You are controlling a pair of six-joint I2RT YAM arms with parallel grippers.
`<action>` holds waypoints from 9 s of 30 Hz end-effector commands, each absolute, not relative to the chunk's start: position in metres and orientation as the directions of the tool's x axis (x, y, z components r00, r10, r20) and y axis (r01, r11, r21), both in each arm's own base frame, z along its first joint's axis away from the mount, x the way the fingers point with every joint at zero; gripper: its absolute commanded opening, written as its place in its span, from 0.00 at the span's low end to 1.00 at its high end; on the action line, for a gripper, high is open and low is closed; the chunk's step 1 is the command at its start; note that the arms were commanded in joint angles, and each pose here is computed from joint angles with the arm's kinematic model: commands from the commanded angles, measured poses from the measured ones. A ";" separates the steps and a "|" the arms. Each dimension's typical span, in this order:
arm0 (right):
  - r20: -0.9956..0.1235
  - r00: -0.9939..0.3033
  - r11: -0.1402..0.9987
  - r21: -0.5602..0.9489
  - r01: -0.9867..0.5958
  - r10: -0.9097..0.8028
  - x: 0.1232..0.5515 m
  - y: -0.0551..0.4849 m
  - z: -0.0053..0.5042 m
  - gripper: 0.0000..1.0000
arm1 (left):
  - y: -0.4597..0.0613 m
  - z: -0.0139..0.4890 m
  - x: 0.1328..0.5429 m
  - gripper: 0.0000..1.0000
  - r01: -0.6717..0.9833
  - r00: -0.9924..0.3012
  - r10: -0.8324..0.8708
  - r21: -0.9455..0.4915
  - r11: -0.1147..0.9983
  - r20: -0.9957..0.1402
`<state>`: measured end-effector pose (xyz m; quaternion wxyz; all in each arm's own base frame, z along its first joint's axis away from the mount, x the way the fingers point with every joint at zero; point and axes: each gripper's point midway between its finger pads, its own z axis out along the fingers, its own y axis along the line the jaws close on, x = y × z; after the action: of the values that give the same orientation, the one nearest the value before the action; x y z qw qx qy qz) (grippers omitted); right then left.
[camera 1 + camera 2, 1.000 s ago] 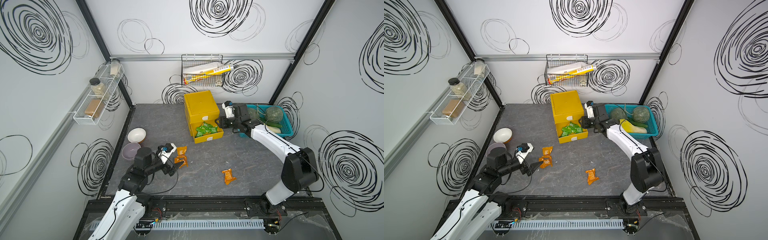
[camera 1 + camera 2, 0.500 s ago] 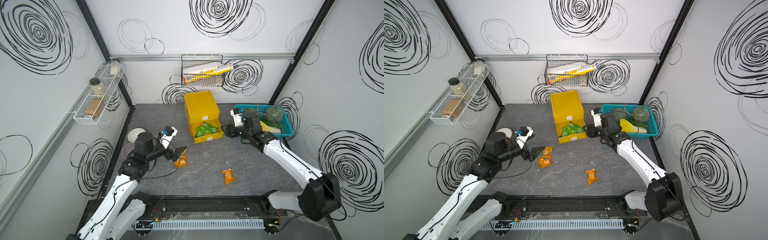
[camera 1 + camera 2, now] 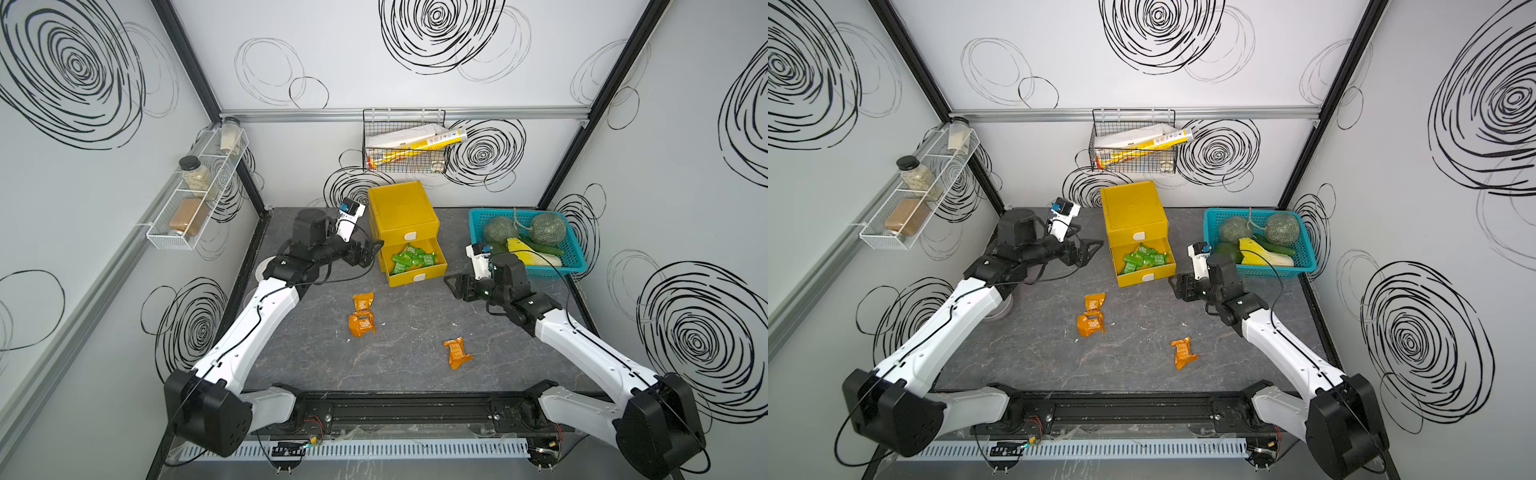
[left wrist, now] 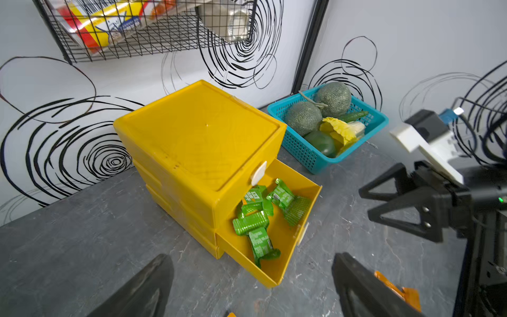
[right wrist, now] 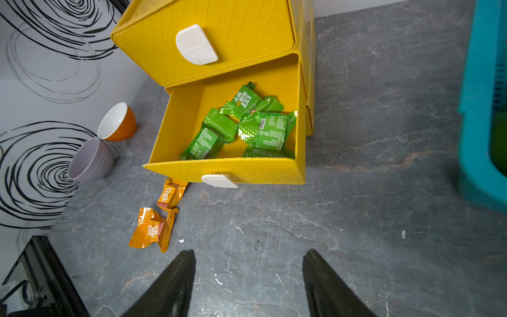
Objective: Place the cookies into the drawer by color
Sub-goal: Place the cookie in the drawer, then close the drawer in the storage box, then open the drawer in the storage box.
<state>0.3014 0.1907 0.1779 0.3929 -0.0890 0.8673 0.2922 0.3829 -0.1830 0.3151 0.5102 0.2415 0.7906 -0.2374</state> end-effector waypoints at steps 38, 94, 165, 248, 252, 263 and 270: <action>-0.685 -0.702 0.732 0.578 -0.361 0.195 0.334 0.268 0.147 0.32 | -0.188 0.210 0.546 0.82 0.308 -0.640 -0.109 -0.384 0.870 -0.761; -0.833 -0.332 0.710 0.551 -0.437 0.442 0.442 0.300 0.154 0.27 | -0.210 0.133 0.519 0.64 0.304 -0.772 -0.063 -0.455 0.837 -0.632; 0.155 -0.526 -0.063 0.980 0.189 0.836 0.436 0.307 0.033 0.63 | -0.204 0.145 0.516 0.64 0.296 -0.764 -0.090 -0.471 0.831 -0.638; 0.070 -0.480 0.045 0.974 0.224 0.874 0.360 0.276 0.057 0.45 | -0.197 0.151 0.517 0.64 0.281 -0.761 -0.119 -0.489 0.826 -0.638; 0.038 -0.499 0.048 0.986 0.159 0.866 0.365 0.282 0.078 0.51 | -0.196 0.152 0.516 0.64 0.282 -0.759 -0.119 -0.487 0.827 -0.641; -0.424 -0.504 0.593 0.769 0.239 0.753 0.391 0.272 0.107 0.57 | -0.196 0.153 0.515 0.64 0.283 -0.758 -0.120 -0.490 0.824 -0.641; -0.534 -0.495 0.703 0.662 0.260 0.686 0.411 0.271 0.115 0.66 | -0.196 0.155 0.515 0.64 0.286 -0.755 -0.122 -0.490 0.824 -0.645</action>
<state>0.4168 0.2873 0.1489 0.4208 0.3083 0.7741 0.3587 0.5463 -0.1978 0.2199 0.4494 0.0503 0.8379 -0.3056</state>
